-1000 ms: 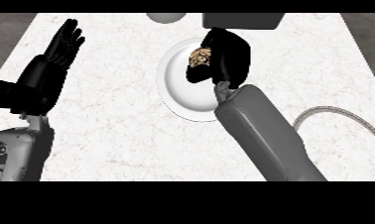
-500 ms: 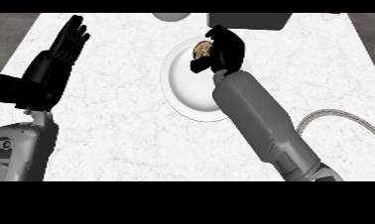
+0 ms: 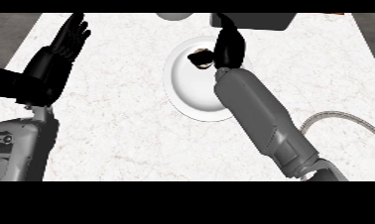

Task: Pick the cupcake from the placemat and place it in the plate

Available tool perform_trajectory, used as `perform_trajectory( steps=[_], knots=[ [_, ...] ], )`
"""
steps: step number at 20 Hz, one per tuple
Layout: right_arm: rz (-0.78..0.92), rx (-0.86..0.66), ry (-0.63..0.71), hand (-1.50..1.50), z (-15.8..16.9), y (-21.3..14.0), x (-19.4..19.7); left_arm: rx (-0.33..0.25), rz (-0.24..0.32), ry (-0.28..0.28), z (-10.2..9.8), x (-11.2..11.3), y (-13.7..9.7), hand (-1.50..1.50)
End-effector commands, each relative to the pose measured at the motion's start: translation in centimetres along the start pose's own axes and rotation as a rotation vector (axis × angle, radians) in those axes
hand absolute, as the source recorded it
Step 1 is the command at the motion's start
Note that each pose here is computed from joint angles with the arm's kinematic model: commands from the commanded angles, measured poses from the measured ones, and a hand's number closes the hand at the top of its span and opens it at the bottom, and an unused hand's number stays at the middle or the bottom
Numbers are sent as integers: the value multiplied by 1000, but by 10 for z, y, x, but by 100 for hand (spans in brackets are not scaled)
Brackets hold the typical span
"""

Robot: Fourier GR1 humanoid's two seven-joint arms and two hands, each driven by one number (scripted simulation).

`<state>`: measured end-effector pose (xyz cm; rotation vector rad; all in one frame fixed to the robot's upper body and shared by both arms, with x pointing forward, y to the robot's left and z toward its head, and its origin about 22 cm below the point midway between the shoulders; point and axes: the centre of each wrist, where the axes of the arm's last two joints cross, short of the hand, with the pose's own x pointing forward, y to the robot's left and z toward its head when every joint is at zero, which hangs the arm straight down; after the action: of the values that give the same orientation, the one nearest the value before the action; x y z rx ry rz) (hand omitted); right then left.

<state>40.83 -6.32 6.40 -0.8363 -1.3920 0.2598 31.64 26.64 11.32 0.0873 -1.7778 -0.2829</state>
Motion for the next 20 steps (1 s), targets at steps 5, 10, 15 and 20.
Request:
perform_trajectory(
  steps=[5,10,15,20],
  knots=[
    [-312,-128,-41,-150,-4,-14,12,10,-7,12,3,-3,5,0],
    [-372,-162,5,-150,-17,-29,-16,50,-5,30,19,-4,18,0],
    [-450,-195,-6,-150,22,-33,-48,71,9,56,24,-18,21,0],
    [-459,-203,-31,-150,33,-81,-85,70,-11,29,24,-4,12,0]
  ],
)
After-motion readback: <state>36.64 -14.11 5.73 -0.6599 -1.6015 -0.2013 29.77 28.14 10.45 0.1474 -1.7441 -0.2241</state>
